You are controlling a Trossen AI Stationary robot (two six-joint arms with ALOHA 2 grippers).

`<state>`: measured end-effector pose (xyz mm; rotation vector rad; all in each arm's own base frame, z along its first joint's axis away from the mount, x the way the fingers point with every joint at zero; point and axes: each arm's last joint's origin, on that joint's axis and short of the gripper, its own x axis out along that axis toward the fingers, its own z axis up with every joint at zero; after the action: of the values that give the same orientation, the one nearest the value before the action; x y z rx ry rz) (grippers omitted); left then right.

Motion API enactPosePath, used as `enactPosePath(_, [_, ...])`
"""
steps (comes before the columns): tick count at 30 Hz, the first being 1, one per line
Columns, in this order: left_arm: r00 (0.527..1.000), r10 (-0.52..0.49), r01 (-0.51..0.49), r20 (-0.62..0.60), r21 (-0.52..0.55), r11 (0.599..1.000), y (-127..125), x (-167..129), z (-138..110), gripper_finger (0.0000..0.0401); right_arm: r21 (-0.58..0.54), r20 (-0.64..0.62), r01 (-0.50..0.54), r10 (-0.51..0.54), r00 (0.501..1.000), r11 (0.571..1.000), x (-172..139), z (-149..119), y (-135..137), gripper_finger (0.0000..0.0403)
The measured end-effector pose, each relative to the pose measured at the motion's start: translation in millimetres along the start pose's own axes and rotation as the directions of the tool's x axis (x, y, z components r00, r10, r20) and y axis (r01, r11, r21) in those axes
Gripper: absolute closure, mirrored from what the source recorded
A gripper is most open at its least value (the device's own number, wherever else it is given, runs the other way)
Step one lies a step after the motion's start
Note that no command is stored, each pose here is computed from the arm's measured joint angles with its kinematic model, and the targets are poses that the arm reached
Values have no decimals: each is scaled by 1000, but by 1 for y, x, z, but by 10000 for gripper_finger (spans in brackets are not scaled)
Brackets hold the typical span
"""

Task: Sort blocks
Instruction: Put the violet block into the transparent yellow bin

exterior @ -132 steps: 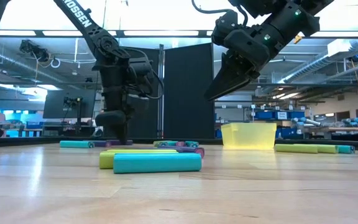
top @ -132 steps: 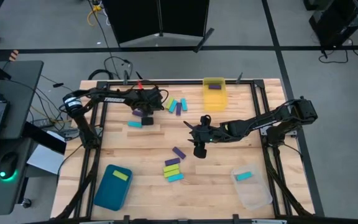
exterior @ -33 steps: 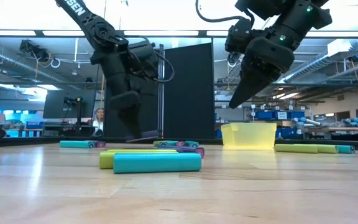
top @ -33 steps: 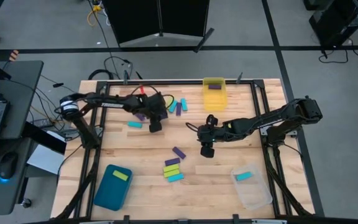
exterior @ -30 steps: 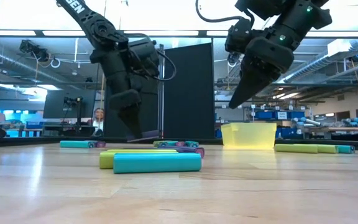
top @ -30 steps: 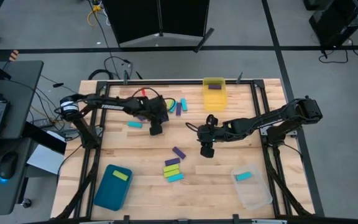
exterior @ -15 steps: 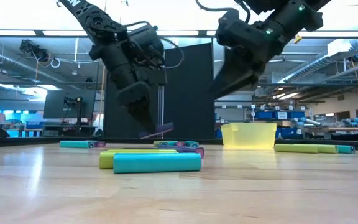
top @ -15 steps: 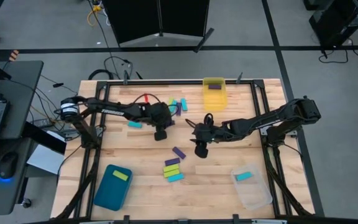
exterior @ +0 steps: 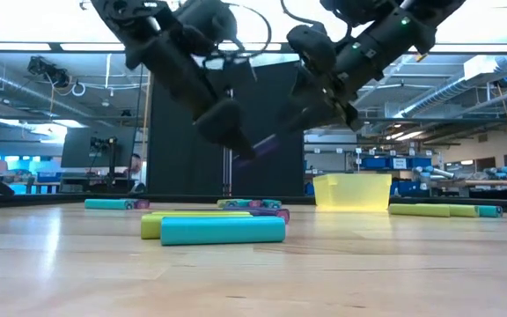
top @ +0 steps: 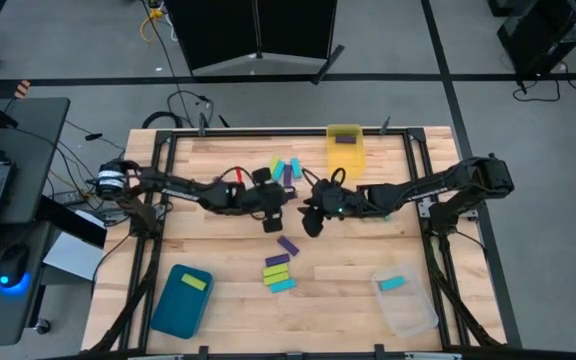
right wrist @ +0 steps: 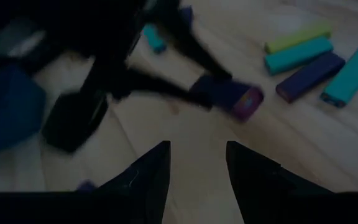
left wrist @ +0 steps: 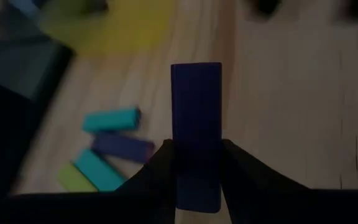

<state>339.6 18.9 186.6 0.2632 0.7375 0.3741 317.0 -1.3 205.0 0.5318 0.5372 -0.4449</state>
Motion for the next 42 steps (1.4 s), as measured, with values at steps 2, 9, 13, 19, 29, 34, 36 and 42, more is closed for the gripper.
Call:
enactPosePath(2, [998, 46, -47, 32, 23, 999, -5, -3, 4, 304, 16, 10, 2, -2, 1000, 1000, 1, 3, -2, 235])
enactPosePath(9, [992, 102, -107, 70, 75, 991, -16, -9, 9, 304, 55, 33, -11, 9, 999, 998, 2, 8, -5, 235])
enactPosePath(13, [989, 131, -137, 72, 79, 987, -19, -11, 9, 304, 62, 50, -17, 13, 999, 998, 3, 11, -6, 235])
enactPosePath(19, [988, 130, -137, 82, 89, 987, -25, -15, 10, 306, 58, 32, 3, -5, 999, 998, 1, 11, -8, 235])
enactPosePath(29, [989, 108, -118, 99, 100, 988, -33, -19, 11, 306, 52, 20, 20, -21, 1000, 998, -12, 14, -10, 235])
enactPosePath(34, [984, 112, -123, 141, 74, 990, -33, -20, 16, 306, 84, 14, -41, 40, 999, 996, -10, 15, -7, 235])
enactPosePath(36, [982, 105, -117, 154, 70, 991, -35, -21, 17, 306, 87, 23, -52, 50, 998, 995, -10, 16, -7, 235])
enactPosePath(42, [977, 108, -119, 184, 49, 992, -34, -21, 21, 306, 84, 52, -75, 70, 996, 994, -10, 19, -5, 236])
